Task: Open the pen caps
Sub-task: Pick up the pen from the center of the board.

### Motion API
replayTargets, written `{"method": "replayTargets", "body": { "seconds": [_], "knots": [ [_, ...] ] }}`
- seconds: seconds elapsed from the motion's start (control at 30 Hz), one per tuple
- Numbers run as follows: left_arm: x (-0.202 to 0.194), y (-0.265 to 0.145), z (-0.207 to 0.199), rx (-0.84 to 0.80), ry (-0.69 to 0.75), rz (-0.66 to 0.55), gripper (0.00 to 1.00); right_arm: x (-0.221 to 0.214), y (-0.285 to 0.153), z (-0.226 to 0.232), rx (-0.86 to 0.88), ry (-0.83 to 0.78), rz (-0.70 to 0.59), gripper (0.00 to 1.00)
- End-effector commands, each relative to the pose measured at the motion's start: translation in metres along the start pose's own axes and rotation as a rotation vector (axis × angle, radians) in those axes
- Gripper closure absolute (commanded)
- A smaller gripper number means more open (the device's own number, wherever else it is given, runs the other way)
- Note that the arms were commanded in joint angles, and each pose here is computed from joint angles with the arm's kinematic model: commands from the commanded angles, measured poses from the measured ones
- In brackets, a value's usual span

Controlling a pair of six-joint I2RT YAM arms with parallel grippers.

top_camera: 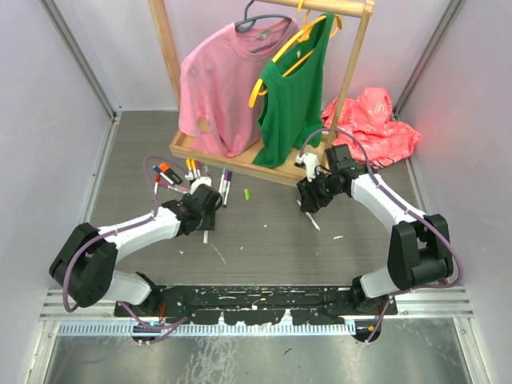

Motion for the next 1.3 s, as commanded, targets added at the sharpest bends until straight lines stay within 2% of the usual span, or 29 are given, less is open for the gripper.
{"method": "replayTargets", "body": {
  "seconds": [0.0, 0.37, 0.5, 0.63, 0.67, 0.77, 0.97, 1.13, 1.27],
  "knots": [
    [0.010, 0.000, -0.005, -0.026, 0.008, -0.005, 0.50, 0.012, -0.010, 0.005, 0.038, -0.040, -0.047, 0.47],
    [0.004, 0.011, -0.012, -0.042, 0.032, 0.055, 0.66, 0.012, -0.011, 0.007, 0.056, -0.041, -0.051, 0.47],
    [0.003, 0.012, -0.014, -0.050, 0.034, 0.063, 0.77, 0.013, -0.011, 0.008, 0.066, -0.042, -0.053, 0.47],
    [0.004, 0.013, -0.015, -0.055, 0.033, 0.066, 0.80, 0.013, -0.012, 0.010, 0.081, -0.041, -0.056, 0.47],
    [0.004, 0.013, -0.015, -0.056, 0.032, 0.065, 0.83, 0.013, -0.013, 0.010, 0.084, -0.042, -0.060, 0.47],
    [0.006, 0.009, -0.014, -0.059, 0.021, 0.051, 0.99, 0.015, -0.015, 0.013, 0.102, -0.043, -0.071, 0.46],
    [0.017, -0.010, -0.015, -0.143, -0.015, -0.035, 1.00, 0.018, -0.022, 0.019, 0.162, -0.045, -0.111, 0.43],
    [0.029, -0.036, -0.023, -0.346, -0.090, -0.194, 1.00, 0.021, -0.032, 0.027, 0.246, -0.043, -0.166, 0.42],
    [0.042, -0.059, -0.035, -0.558, -0.193, -0.347, 1.00, 0.024, -0.037, 0.043, 0.407, -0.052, -0.225, 0.42]
  ]
}}
Point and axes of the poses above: each gripper's point midway between its finger pads, its own y axis out along the fingers, its own z axis along the line the jaws close on, x = y × z, the point moved 8 cm from there along -y, back along the fingers, and after that the axes turned 8 degrees about y, right-handed, at the moved point
